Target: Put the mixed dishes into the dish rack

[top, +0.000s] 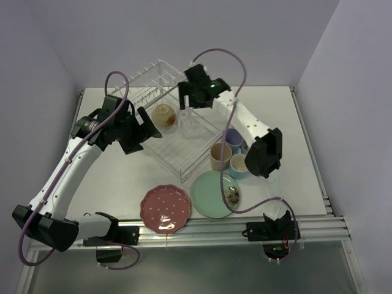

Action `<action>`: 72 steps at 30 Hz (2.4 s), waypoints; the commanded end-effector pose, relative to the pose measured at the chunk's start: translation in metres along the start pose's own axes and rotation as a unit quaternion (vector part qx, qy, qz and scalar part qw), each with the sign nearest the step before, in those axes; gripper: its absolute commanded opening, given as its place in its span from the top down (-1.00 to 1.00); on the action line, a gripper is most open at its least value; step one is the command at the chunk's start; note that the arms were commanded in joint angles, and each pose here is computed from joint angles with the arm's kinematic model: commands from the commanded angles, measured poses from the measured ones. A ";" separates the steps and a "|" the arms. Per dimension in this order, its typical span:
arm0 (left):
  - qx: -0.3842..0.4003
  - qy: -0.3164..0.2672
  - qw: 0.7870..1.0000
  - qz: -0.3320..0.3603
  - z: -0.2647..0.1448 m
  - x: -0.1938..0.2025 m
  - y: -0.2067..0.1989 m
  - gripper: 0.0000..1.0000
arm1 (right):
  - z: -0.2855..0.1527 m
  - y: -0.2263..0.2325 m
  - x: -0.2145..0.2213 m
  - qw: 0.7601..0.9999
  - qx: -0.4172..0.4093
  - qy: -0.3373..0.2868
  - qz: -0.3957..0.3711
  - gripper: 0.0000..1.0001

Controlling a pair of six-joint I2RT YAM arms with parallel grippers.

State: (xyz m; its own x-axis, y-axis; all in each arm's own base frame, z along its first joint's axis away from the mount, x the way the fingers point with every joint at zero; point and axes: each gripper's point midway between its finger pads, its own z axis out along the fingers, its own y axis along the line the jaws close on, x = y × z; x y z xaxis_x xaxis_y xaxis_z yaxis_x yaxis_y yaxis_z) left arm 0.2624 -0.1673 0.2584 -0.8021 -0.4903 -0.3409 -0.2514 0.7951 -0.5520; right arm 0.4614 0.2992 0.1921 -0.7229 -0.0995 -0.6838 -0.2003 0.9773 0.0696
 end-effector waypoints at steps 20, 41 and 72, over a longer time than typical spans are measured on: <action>0.046 0.008 0.998 0.038 -0.008 -0.013 -0.031 -0.73 | -0.020 -0.242 0.035 0.967 0.149 0.033 0.207 -0.46; 0.026 0.025 0.999 0.039 -0.006 -0.020 -0.041 -0.51 | 0.011 -0.249 0.040 0.971 0.177 0.034 0.155 1.00; 0.052 0.041 0.998 0.021 0.032 -0.016 -0.125 -0.22 | -0.201 -0.053 -0.023 0.989 0.059 -0.136 -0.010 1.00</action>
State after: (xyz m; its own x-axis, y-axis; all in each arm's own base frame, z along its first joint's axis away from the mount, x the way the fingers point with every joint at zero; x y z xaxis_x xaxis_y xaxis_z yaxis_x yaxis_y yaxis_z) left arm 0.3215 -0.2615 0.2843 -0.8748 -0.4033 -0.2686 -0.1920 0.7975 -0.5720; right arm 0.3637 0.2120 0.3139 -0.5986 -0.1422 -0.7884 -0.1457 0.9870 -0.0674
